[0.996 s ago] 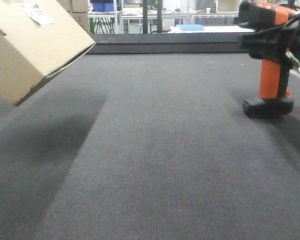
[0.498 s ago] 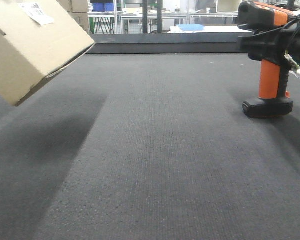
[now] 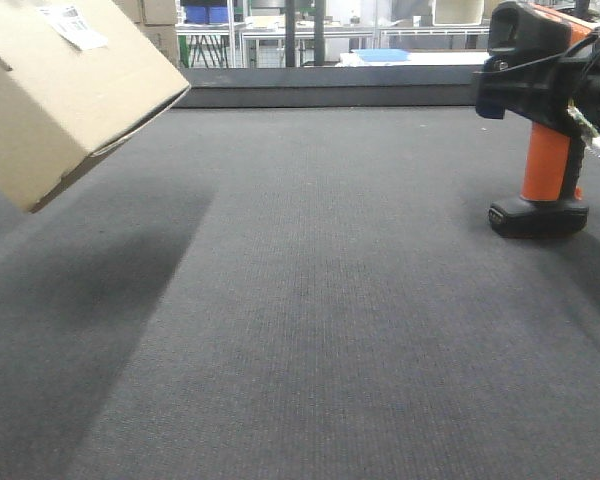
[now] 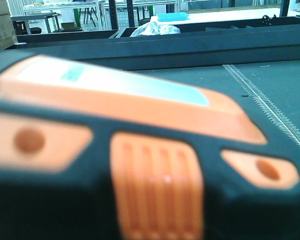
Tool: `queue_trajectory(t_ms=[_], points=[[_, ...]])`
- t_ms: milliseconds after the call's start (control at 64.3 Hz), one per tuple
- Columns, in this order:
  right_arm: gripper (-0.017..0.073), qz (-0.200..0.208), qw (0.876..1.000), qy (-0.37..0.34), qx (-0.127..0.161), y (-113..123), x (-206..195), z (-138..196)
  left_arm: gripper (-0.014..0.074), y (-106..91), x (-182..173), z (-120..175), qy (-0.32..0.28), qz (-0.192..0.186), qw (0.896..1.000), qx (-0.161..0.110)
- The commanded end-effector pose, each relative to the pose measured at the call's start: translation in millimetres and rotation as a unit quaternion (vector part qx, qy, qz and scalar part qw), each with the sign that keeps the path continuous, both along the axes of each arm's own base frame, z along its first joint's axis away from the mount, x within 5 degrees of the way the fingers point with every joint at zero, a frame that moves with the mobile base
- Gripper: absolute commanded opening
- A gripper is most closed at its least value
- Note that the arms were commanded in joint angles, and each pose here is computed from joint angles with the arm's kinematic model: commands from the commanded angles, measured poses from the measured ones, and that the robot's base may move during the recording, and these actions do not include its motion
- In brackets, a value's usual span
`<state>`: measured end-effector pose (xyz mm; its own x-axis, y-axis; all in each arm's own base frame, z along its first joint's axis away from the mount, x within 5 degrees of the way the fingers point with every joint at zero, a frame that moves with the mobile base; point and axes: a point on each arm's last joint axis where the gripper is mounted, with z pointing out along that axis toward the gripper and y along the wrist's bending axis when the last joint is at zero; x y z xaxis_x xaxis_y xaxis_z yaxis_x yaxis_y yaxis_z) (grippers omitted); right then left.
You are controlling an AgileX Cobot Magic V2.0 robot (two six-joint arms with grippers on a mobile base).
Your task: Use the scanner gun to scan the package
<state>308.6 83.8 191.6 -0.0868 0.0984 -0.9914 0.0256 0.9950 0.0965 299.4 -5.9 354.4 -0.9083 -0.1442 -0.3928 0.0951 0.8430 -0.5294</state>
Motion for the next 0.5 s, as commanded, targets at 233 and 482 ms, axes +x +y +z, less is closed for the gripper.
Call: queue_trajectory(t_ms=[233,482], points=[[0.057,0.017,0.999,0.033,-0.007,0.0,-5.5,10.6,-0.0111,-2.1,-2.4,8.5,-0.013,0.002,1.0,-0.013],[0.057,0.005,0.996,0.085,-0.016,-4.7,-13.2,15.0,-0.0111,-2.1,-2.4,8.5,-0.013,0.002,1.0,-0.013]])
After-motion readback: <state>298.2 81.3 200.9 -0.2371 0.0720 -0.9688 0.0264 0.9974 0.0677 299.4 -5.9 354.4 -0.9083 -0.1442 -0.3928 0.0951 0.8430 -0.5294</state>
